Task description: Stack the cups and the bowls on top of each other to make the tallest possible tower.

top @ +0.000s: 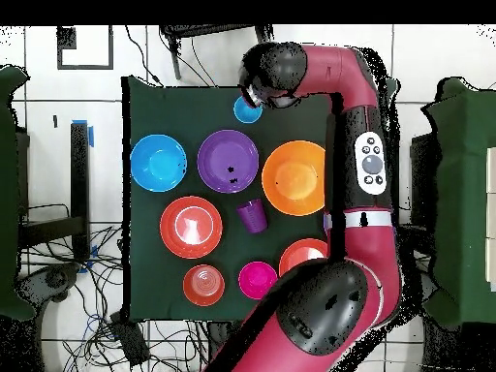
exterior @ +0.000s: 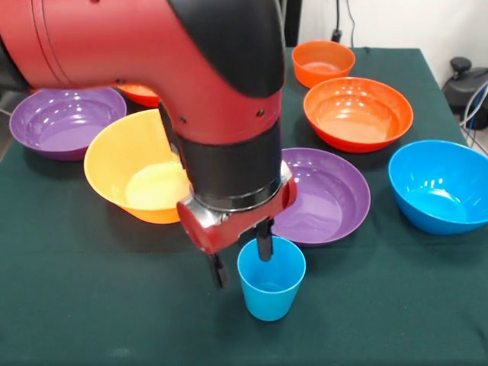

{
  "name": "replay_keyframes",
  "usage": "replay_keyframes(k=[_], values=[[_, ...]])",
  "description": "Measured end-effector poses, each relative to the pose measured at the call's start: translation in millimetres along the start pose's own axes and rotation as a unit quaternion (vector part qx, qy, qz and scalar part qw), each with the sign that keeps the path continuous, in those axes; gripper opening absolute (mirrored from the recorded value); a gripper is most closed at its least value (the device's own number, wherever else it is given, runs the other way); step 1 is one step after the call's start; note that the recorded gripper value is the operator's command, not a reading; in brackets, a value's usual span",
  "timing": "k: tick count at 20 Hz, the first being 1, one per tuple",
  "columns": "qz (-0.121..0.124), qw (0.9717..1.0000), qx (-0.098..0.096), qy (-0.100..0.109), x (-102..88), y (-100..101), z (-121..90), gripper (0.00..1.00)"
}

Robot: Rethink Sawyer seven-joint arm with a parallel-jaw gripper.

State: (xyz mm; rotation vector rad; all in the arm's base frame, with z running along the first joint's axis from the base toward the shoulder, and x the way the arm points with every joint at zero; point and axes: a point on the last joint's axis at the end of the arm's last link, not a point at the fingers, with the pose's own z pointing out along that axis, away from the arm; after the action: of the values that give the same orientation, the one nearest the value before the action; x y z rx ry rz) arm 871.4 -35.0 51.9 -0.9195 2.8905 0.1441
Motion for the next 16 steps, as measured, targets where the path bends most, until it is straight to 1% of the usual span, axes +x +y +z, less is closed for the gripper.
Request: replay_keyframes(k=[3,8,9,10,12,13,16], values=[[-0.005,1.0,-0.001,0.007,-6.4,6.6,-12.9,1.0],[-0.015,0.9995,-0.008,0.028,-14.2,19.6,-38.1,1.0],[-0.018,0.9992,-0.011,0.034,-14.5,23.2,-47.0,1.0],[-0.02,0.999,-0.013,0.037,-14.3,25.1,-51.6,1.0],[-0.03,0.9984,-0.017,0.045,-11.4,34.3,-74.8,1.0],[-0.034,0.9982,-0.018,0.047,-9.8,37.2,-81.0,1.0],[-0.047,0.9969,-0.023,0.058,1.6,50.3,-102.4,1.0]])
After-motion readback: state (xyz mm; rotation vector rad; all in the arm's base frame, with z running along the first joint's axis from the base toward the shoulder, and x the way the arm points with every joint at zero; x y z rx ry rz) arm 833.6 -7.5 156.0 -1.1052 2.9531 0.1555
